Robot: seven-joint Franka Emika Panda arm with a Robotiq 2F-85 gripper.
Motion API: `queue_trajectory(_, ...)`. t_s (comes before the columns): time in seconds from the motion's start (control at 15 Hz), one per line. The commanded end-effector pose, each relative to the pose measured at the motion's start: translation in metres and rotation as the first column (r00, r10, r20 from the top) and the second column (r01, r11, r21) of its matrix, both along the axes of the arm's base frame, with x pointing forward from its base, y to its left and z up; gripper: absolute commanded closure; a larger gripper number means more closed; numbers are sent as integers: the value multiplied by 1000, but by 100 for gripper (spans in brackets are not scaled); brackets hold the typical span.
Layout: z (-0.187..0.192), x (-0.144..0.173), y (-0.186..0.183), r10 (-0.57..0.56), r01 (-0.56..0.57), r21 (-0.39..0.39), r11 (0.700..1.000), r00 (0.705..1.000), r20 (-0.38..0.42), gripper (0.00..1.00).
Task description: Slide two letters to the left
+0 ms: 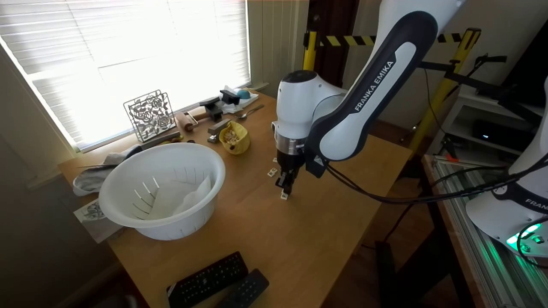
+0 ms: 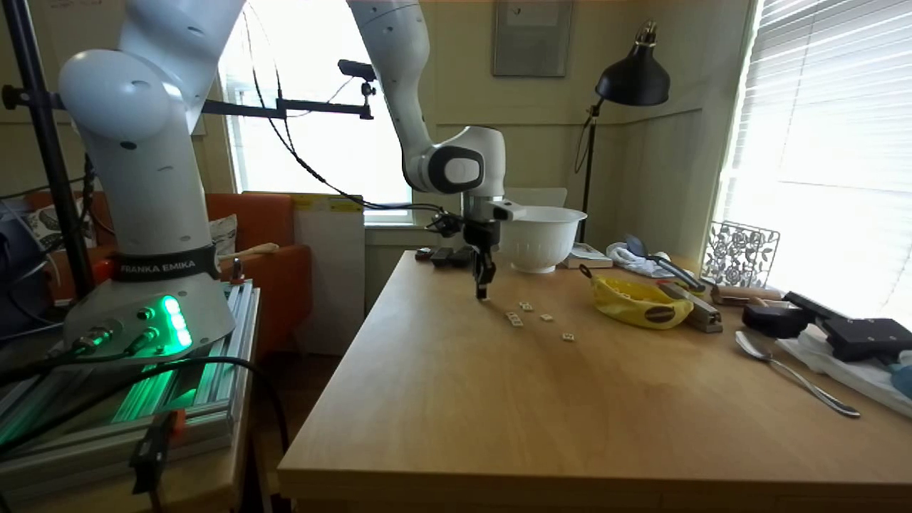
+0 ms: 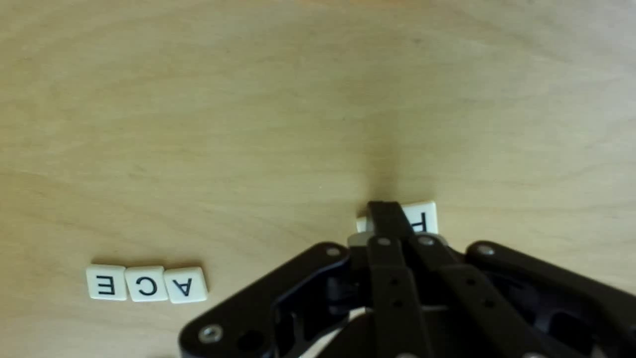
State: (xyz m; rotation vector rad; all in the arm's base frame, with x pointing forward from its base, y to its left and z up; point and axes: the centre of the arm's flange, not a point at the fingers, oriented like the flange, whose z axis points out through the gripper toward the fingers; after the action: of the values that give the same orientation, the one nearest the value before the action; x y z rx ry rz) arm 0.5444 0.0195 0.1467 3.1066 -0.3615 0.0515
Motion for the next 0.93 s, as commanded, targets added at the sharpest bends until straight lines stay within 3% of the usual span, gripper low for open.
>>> queue_trajectory(0.0, -3, -11, 1, -12, 12, 17, 1000, 1000, -21, 100)
queue_trajectory(0.87, 37, -8, -44, -110, 110, -5, 994, 993, 45, 100)
